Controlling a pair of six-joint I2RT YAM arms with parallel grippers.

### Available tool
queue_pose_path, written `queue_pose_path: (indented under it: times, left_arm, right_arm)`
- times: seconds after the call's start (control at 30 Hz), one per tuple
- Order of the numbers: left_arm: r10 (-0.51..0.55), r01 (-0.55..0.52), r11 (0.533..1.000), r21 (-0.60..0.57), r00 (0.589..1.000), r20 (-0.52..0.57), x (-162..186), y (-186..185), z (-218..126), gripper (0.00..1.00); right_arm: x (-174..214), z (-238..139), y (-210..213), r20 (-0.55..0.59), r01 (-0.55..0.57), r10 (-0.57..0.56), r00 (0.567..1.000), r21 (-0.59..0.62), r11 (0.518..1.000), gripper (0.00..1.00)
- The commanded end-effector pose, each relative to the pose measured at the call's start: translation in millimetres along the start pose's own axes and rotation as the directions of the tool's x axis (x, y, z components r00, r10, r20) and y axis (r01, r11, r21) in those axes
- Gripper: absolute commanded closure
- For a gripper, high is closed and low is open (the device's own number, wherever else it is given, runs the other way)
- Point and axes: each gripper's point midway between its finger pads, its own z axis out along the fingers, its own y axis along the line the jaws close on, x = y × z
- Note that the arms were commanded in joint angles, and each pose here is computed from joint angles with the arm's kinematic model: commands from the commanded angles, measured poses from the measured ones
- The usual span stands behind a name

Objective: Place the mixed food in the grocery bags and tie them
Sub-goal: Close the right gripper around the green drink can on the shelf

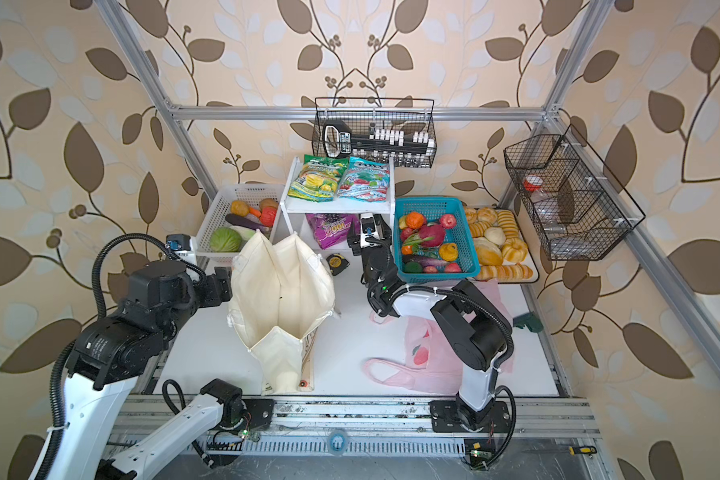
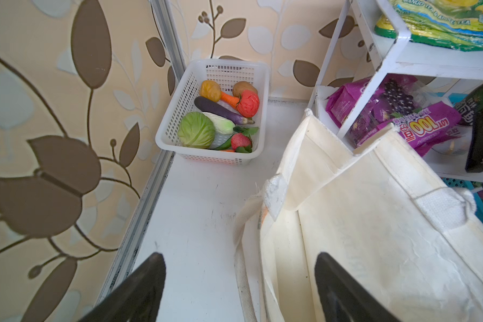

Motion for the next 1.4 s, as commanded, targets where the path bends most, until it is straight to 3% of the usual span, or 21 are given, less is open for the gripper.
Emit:
queue_pose_path:
  times: [0.0,0.13,0.83,0.93,1.07,1.37]
  left_arm:
    - [-0.005,0.005,1.0,0.007,1.0,0.019,-7,-1,-1,0.14]
    - [0.006,-0.006,1.0,-0.002,1.0,0.016,-6,1,-1,0.14]
    - [0.028,-0.028,1.0,-0.001,1.0,-0.004,-2,-1,4,0.14]
    - [0.031,-0.031,1.0,-0.002,0.999,-0.009,-1,-1,4,0.14]
    - [0.031,-0.031,0.999,-0.004,0.999,-0.01,0,-1,4,0.14]
    - [0.029,-0.029,1.0,0.003,1.0,-0.009,0,-2,4,0.14]
  right_arm:
    - [-1,12,-4,0.004,-0.019,0.019,1.0,0.058,0.998,0.2]
    - [7,19,-10,-0.009,-0.031,0.032,0.999,0.122,0.992,0.19]
    - [23,39,-15,-0.025,-0.079,0.084,0.996,0.158,0.984,0.18]
    - [26,40,-16,-0.03,-0.075,0.081,0.996,0.168,0.983,0.22]
    - [28,40,-16,-0.036,-0.056,0.063,0.997,0.169,0.984,0.35]
    - [24,28,-12,-0.044,0.023,-0.017,0.999,0.138,0.99,0.45]
